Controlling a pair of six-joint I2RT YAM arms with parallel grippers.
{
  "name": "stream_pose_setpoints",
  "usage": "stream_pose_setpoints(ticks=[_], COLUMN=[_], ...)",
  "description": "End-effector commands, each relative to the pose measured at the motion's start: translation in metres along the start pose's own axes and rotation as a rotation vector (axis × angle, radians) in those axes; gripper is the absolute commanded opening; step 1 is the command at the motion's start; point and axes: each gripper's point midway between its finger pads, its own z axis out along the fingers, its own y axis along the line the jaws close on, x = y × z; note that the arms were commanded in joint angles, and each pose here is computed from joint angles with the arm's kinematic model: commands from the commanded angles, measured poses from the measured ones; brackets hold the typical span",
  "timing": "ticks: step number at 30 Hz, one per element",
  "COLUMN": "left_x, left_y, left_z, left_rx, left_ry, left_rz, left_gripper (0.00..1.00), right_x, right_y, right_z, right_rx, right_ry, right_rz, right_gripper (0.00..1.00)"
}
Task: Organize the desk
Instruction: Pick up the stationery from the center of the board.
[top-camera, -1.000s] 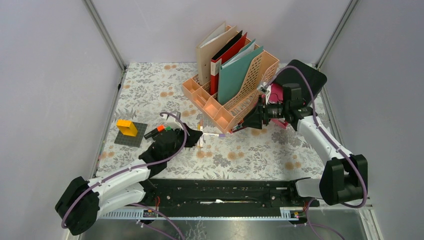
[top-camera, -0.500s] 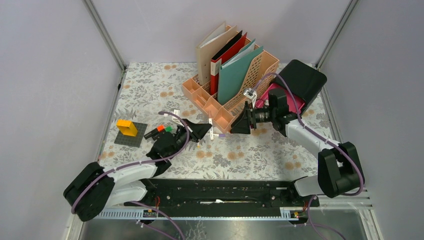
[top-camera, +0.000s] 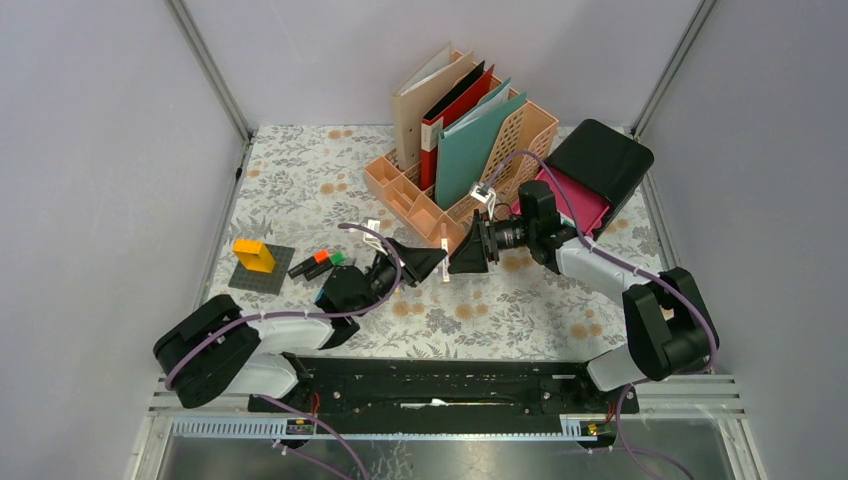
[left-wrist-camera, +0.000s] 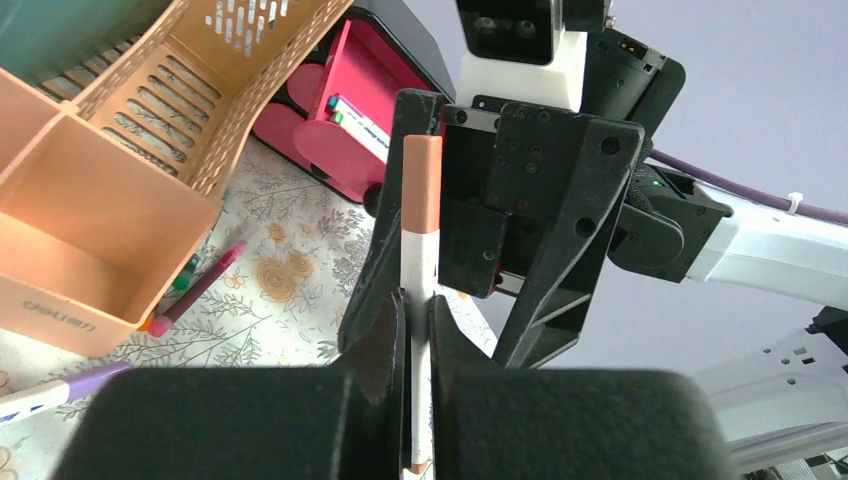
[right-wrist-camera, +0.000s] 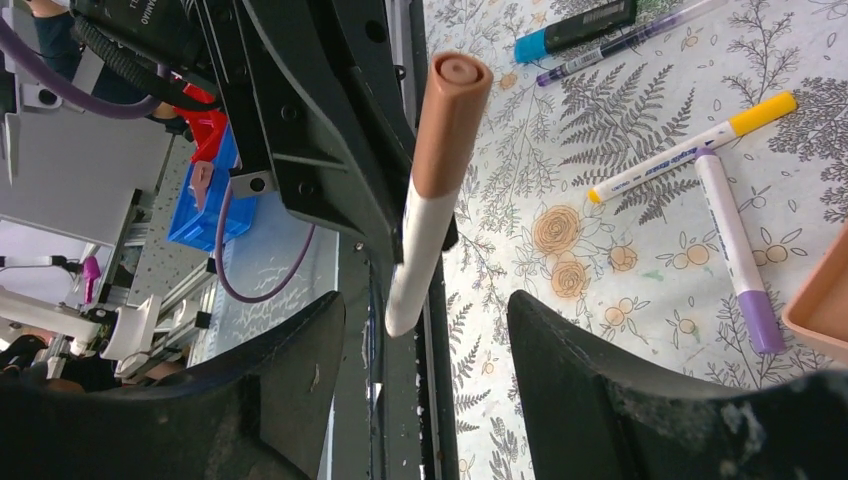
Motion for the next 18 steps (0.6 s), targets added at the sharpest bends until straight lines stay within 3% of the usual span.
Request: stream_pose_setpoints(ticks=[1,11,15,18], left_x=[-0.0213,-0.0184,-0.0168,-0.0167], left_y=[-0.031,-0.0328,-0.0329,-0.0328], left_z=[0.0147,0.0199,0.0184,0.0169], left_rx=[0.101,0.107,0.11,0.11], left_ry=[-0.092,-0.1,-0.094,-0.094], left_rz=[-0.015,-0.018,-0.017,-0.018], left_gripper=[0.0,0.0,0.0,0.0], right_x=[-0.0041,-0.0019,-0.0017,-0.0012], right_y=[0.0038,0.0056,0.006,0.0057], right_z=[0.0074,0.0124,0.0135,0.0143], right_rx=[-0.021,-0.025,-0.025,-0.025], right_ry=[0.0,0.011,0.019,0.029], right_rz=[-0.028,-0.024,-0.033,-0.038], right_gripper=[0.67,0.56,0.44,0.29])
